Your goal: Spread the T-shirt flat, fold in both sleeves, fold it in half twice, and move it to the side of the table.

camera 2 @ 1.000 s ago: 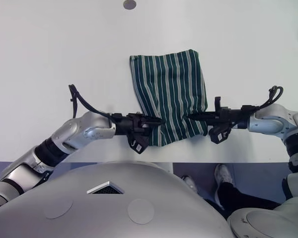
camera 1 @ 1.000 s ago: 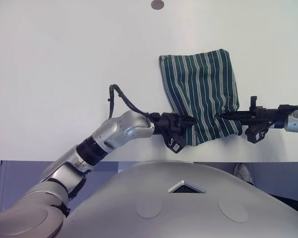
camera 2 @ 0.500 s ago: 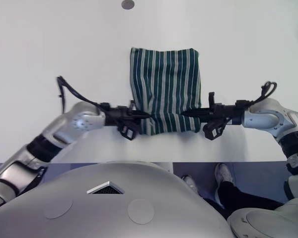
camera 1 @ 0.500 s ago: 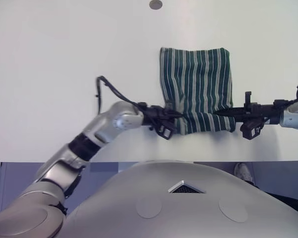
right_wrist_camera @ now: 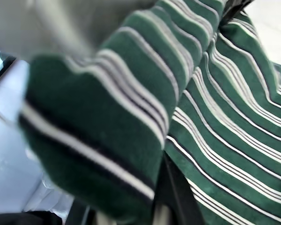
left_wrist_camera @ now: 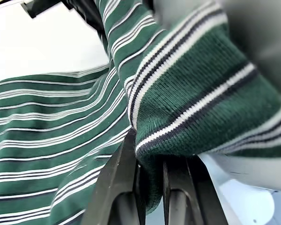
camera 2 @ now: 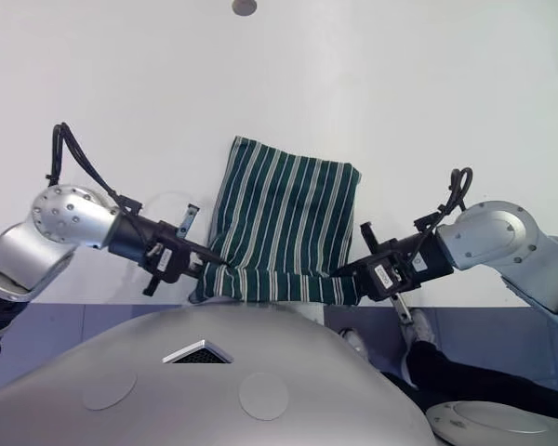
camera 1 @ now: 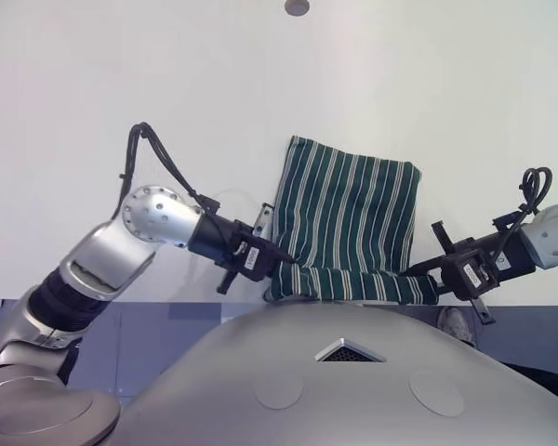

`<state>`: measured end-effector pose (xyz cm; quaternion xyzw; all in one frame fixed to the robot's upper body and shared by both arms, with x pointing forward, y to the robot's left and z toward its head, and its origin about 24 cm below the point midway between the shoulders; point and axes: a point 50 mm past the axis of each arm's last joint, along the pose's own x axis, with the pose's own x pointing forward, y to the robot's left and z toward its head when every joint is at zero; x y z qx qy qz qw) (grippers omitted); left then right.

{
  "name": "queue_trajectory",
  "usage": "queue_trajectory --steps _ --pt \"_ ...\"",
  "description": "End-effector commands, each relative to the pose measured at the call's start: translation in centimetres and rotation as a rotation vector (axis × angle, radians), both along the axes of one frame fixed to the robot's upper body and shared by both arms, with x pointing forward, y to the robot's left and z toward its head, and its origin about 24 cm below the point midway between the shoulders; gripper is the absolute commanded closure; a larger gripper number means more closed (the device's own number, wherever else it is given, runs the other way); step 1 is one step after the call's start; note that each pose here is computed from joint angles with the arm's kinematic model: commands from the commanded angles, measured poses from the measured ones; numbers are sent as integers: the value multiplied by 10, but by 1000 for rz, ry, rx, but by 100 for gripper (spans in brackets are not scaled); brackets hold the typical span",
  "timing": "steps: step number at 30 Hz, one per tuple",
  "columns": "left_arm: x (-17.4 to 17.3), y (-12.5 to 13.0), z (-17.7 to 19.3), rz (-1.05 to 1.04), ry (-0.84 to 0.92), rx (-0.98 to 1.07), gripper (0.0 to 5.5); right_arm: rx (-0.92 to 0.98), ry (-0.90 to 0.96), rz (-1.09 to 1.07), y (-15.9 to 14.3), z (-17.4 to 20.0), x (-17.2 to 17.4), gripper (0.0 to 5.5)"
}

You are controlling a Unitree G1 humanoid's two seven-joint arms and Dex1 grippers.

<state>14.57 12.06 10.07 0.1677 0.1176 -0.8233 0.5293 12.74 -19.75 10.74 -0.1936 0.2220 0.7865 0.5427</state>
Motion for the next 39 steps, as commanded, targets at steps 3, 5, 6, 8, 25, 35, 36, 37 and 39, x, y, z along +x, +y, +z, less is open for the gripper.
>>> queue_trajectory --steps 3,5,6,8,25,35,36,37,39 --pt "42 9 6 119 89 133 528 0 116 -247 5 3 7 517" --pt "60 3 2 181 97 177 529 7 157 -341 4 -10 2 517" --pt "67 0 0 207 101 195 529 11 172 -380 5 -16 -1 517" --pt "79 -5 -4 240 105 229 529 37 207 -470 6 -29 -5 517" --pt "113 -23 14 364 153 158 529 159 249 -718 -14 -24 25 517" --pt "127 -31 2 435 112 167 529 141 231 -765 -16 -27 36 517" --pt "128 -33 0 448 102 170 529 136 228 -774 -17 -29 37 517" --pt "130 -33 -2 461 90 177 529 127 223 -782 -18 -30 38 517" --pt "132 -35 -8 482 77 189 529 109 218 -805 -21 -34 40 517"
